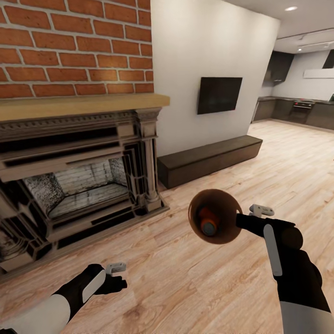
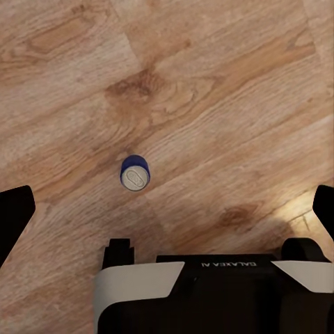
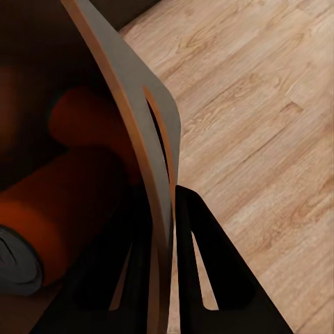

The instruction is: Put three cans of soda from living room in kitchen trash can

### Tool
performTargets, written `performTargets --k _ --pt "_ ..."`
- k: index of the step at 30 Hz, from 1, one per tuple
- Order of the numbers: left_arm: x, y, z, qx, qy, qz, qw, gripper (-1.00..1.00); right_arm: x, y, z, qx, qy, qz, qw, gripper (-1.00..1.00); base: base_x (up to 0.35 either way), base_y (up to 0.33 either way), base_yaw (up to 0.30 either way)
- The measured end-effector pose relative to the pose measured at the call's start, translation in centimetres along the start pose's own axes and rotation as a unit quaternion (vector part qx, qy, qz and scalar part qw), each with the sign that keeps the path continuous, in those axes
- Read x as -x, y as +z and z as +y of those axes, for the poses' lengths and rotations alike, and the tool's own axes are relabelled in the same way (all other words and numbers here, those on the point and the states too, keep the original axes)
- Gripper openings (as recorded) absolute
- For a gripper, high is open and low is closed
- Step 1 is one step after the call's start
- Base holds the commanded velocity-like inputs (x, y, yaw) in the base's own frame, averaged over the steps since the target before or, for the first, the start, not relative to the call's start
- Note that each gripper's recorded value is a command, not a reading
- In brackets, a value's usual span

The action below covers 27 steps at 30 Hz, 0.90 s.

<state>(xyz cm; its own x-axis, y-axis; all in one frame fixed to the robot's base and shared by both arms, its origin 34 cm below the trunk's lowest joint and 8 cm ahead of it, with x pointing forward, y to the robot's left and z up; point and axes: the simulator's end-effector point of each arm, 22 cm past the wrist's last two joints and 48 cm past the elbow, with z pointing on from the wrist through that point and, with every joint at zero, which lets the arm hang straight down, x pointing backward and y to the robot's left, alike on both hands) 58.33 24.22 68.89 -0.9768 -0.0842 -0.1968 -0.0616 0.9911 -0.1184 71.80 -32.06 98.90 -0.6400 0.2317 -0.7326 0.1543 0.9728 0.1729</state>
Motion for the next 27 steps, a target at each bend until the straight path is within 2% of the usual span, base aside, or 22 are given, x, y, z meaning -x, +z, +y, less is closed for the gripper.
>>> performTargets --k 5,13,27 --pt "0.0 0.6 0.1 0.001 0.001 0.000 1.0000 1.00 -0.7 0.5 -0.3 -0.003 -0.001 0.003 1.0000 -1.00 0.000 0.000 0.043" --pt "0.0 1.6 0.2 0.001 0.002 0.001 1.0000 1.00 -1.5 1.3 0.0 0.005 0.003 0.005 1.0000 -1.00 0.000 0.000 0.184" --pt "-0.3 3.5 0.3 0.002 0.004 0.002 1.0000 1.00 -2.4 2.6 -0.8 -0.003 0.001 0.002 1.0000 -1.00 0.000 0.000 0.038"
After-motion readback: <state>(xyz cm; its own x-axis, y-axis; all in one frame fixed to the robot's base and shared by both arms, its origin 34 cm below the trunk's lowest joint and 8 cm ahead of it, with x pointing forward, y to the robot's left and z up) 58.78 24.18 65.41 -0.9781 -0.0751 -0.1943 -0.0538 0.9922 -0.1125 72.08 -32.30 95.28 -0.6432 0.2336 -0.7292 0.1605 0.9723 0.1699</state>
